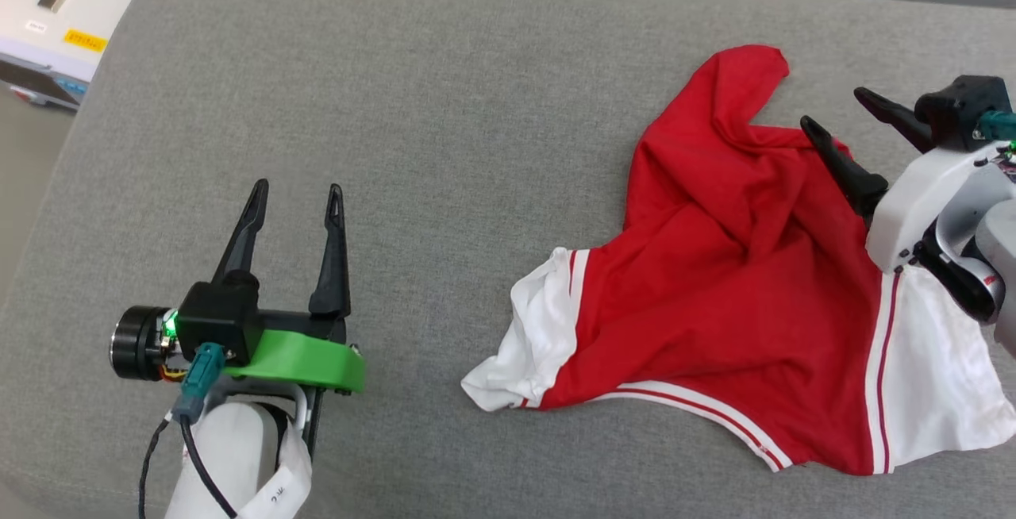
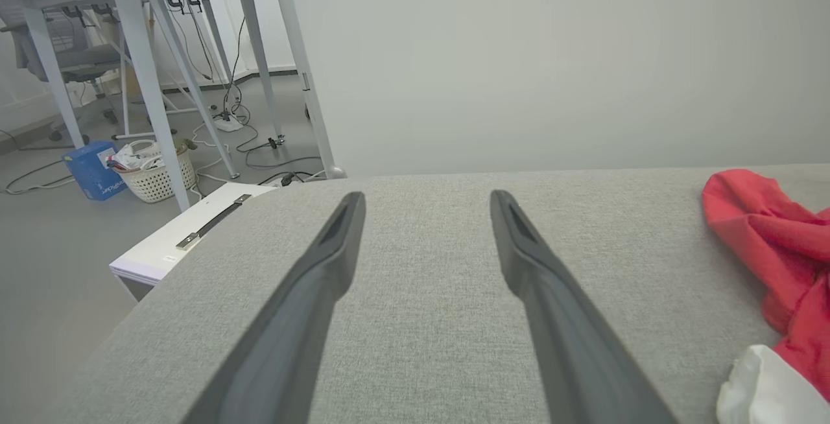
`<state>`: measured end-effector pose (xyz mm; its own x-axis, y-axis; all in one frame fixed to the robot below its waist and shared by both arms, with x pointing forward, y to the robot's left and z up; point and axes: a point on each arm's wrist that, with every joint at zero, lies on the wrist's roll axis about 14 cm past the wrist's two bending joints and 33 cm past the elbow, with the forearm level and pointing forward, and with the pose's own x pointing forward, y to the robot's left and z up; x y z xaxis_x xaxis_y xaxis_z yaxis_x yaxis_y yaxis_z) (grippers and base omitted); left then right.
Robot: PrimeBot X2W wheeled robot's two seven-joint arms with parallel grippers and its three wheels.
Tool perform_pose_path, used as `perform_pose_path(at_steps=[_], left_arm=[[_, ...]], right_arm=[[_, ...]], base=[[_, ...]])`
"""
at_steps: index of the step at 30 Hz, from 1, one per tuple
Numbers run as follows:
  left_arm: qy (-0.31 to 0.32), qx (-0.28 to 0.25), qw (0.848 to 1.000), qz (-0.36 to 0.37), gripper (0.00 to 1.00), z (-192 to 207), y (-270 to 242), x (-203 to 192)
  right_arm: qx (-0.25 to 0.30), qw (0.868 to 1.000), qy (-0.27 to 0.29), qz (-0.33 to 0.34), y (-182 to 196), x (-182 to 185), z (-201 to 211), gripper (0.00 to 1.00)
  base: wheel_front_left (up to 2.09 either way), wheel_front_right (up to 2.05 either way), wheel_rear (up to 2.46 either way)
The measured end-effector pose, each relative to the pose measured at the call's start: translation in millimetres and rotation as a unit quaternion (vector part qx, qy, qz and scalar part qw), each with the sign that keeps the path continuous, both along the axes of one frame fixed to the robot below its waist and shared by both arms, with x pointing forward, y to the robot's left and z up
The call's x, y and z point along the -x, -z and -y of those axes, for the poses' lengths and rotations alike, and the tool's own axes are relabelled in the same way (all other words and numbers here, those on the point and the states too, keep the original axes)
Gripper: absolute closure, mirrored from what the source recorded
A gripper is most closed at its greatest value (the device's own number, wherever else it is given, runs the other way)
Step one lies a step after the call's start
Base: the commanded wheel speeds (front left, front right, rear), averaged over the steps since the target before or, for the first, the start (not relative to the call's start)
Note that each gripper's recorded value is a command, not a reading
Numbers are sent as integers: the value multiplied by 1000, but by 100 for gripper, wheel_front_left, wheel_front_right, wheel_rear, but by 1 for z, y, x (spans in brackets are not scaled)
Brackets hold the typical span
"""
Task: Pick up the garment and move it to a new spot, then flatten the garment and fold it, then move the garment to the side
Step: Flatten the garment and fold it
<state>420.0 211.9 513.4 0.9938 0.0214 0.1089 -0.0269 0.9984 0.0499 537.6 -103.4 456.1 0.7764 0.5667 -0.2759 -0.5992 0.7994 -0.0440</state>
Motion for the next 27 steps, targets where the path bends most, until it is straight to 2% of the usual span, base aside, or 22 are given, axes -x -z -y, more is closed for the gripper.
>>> perform_pose_path(at_steps=[6, 9, 14, 17, 19, 23, 27], left_arm=[[81, -29, 996, 13, 0, 20, -20, -5], [124, -37, 992, 1, 0, 36, -33, -18], [219, -30, 971, -91, 0, 75, -29, -24], [258, -36, 953, -156, 0, 88, -22, -21], [284, -44, 934, -210, 0, 97, -10, -13], [325, -82, 886, -320, 0, 106, 24, 11], [363, -115, 840, -386, 0, 117, 51, 37]], right_arm=[[-38, 997, 30, 55, -41, 23, 21, 0], [-37, 996, 47, 69, -45, 39, 38, 0], [-42, 993, 81, 72, -40, 66, 61, 0], [-51, 991, 95, 79, -41, 77, 66, 0], [-58, 989, 104, 82, -42, 83, 69, 0], [-57, 988, 116, 85, -44, 92, 74, 0], [-57, 986, 128, 87, -46, 93, 79, 0]], base=[[0, 0, 0], [0, 0, 0], [0, 0, 0], [0, 0, 0], [0, 0, 0], [0, 0, 0], [0, 0, 0]])
